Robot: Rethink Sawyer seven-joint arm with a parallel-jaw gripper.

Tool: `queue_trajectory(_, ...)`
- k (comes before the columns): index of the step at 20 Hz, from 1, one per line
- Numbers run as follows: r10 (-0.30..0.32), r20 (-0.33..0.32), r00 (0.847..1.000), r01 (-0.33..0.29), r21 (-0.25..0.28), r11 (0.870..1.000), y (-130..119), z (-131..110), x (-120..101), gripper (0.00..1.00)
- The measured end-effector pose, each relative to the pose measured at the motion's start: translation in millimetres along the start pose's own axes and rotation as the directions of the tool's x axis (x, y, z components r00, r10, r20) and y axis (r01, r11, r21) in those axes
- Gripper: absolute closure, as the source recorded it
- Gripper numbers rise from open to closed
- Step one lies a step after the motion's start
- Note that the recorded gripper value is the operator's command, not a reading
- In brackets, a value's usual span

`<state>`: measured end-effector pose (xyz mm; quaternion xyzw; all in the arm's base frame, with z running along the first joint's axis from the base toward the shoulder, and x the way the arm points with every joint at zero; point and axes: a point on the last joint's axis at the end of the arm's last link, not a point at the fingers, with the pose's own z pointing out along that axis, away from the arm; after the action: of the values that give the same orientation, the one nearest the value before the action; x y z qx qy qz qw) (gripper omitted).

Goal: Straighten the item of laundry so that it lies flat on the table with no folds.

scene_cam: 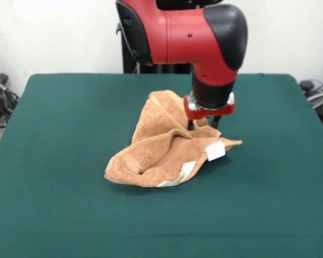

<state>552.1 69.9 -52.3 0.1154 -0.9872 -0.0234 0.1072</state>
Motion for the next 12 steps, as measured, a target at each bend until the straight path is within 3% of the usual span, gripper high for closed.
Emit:
queue_trajectory(5, -0.002, 0.066, 0.998, -0.001, 0.035, 0.999, 3.9, -7.5, 5.9, 0.0)
queue_trajectory(8, -0.006, 0.16, 0.987, -0.004, 0.063, 0.998, 3.8, -37.3, 12.6, 0.0)
queue_trajectory(11, 0.0, 0.182, 0.983, -0.013, 0.071, 0.997, 1.2, -56.0, 17.4, 0.0)
queue_trajectory(12, 0.013, 0.199, 0.98, -0.028, 0.076, 0.997, -3.9, -73.9, 21.2, 0.0)
